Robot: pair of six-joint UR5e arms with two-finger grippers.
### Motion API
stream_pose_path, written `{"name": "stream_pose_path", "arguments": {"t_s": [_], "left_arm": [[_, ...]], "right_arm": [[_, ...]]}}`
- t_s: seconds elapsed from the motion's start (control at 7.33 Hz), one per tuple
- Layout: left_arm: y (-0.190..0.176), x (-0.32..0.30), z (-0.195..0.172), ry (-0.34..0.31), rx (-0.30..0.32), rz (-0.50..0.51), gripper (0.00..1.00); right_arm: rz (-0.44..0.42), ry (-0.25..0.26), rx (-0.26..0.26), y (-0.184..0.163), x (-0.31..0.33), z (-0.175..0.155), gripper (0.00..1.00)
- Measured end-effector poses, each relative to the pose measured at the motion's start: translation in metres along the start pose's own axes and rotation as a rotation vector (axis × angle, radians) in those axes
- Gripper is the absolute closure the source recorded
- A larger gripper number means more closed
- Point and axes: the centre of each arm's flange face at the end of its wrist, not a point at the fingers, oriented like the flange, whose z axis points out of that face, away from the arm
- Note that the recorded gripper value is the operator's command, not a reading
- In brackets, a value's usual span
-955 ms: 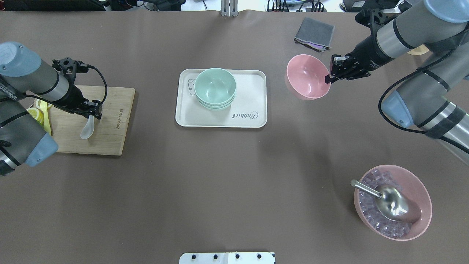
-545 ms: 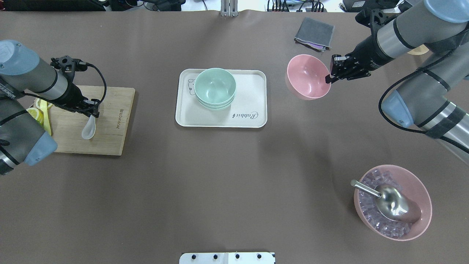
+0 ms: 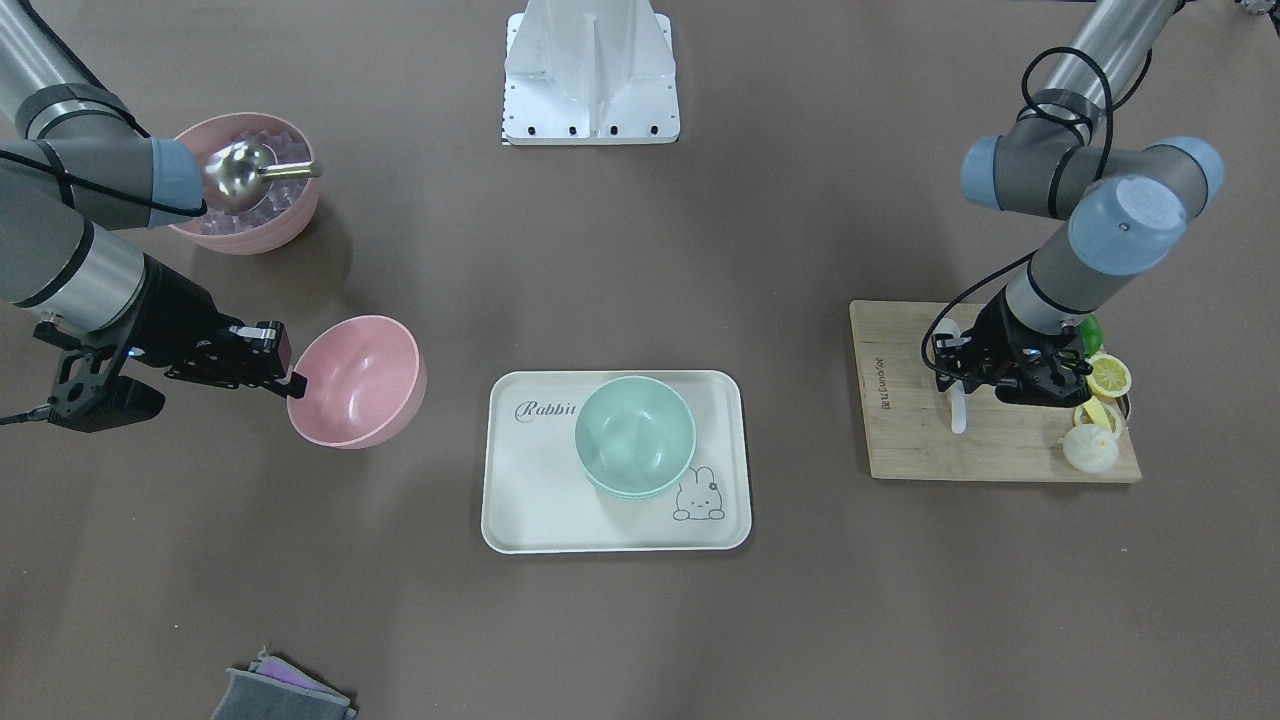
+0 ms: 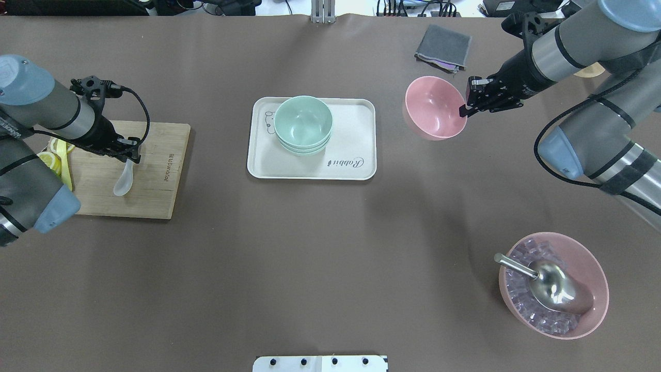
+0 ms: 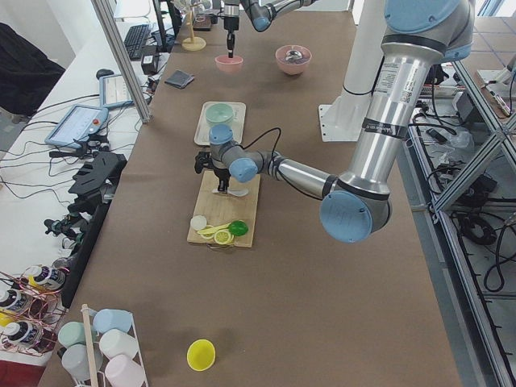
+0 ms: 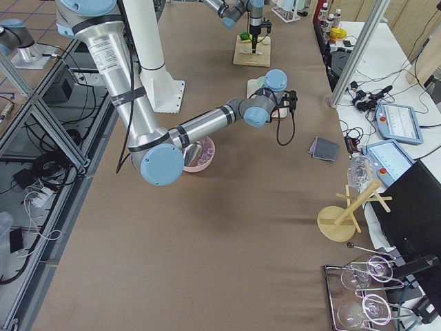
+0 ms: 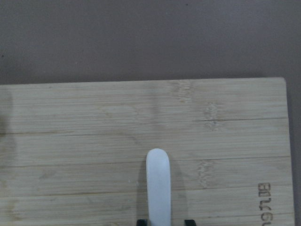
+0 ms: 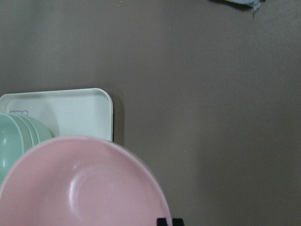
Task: Stack pink bowl on green and place spoon
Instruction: 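Hold the pink bowl with the right gripper and the white spoon with the left gripper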
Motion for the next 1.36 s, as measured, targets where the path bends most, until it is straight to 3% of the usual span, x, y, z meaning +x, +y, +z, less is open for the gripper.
{"name": "stream_pose_path", "arguments": {"t_s": [1.36], "left_arm": [[0.0061,0.0020,0.0025,-0.023,0.018,-0.057,0.58]], "right_arm": [[0.006,0.002,0.002,0.0001,0.0036,-0.0015,1.00]]}}
